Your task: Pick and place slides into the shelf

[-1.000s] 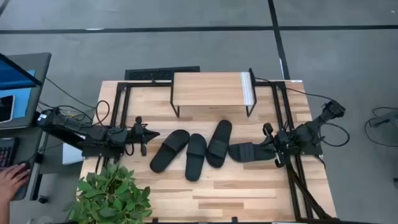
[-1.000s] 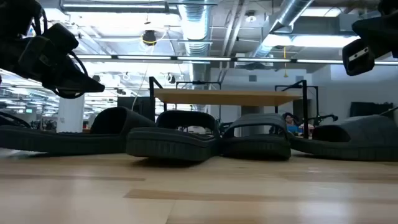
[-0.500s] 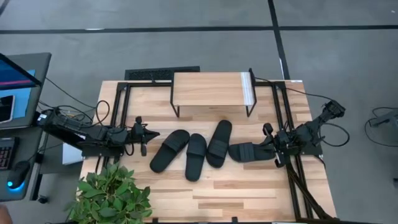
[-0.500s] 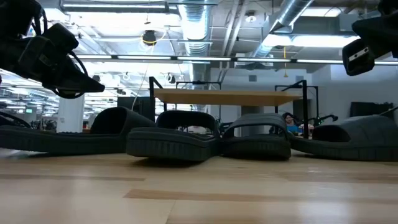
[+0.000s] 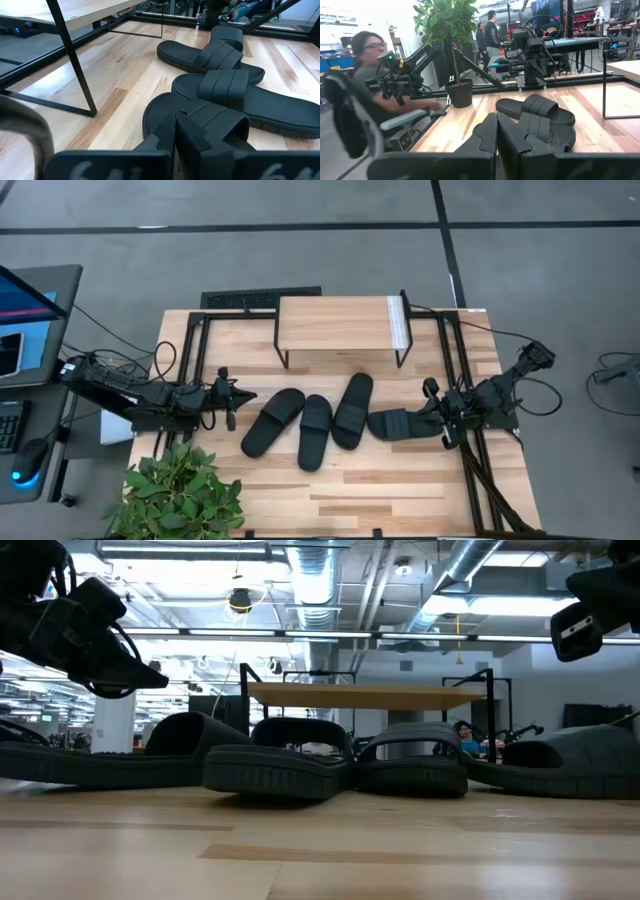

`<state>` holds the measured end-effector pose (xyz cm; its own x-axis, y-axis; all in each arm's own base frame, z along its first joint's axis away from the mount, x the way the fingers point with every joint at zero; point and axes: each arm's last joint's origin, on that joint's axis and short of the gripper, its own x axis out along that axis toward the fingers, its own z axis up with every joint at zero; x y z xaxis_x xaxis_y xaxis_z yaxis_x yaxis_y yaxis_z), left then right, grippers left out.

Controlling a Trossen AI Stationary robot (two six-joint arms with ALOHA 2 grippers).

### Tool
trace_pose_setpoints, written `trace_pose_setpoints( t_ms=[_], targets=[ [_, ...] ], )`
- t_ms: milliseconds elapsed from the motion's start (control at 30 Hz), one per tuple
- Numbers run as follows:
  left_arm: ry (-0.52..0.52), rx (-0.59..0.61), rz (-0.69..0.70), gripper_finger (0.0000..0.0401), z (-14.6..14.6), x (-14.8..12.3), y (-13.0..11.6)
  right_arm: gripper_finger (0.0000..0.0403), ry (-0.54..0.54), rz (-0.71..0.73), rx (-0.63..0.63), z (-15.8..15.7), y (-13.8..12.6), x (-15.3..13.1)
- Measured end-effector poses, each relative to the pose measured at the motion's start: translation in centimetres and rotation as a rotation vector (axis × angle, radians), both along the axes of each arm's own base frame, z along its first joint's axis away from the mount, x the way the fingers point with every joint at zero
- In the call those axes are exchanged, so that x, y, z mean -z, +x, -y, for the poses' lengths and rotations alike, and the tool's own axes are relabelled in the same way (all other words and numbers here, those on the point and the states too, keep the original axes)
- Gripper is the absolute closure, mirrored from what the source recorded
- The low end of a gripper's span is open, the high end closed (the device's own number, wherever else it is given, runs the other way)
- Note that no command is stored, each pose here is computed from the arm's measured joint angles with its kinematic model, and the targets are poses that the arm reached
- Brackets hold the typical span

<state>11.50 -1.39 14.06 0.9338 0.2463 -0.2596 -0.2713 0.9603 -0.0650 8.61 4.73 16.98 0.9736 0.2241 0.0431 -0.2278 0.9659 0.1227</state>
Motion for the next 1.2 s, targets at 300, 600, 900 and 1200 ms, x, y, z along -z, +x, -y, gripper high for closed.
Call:
trace_pose_setpoints(
  t_ms=[300, 600, 900, 1200],
  targets=[
    [0.000, 0.000, 0.000, 0.0401, 0.00, -0.01, 0.00, 0.0403, 0.000, 0.000, 0.000, 0.00, 0.00, 0.01],
    [0.000, 0.000, 0.000, 0.0401, 0.00, 0.00, 0.00, 0.0403, 0.000, 0.000, 0.000, 0.00, 0.00, 0.00],
    [0.000, 0.000, 0.000, 0.0401, 0.00, -0.01, 0.00, 0.0403, 0.000, 0.000, 0.000, 0.00, 0.00, 0.01],
    [-0.052, -0.013, 0.015, 0.0401, 0.01, -0.01, 0.00, 0.0403, 0.000, 0.000, 0.000, 0.00, 0.00, 0.00]
  ],
)
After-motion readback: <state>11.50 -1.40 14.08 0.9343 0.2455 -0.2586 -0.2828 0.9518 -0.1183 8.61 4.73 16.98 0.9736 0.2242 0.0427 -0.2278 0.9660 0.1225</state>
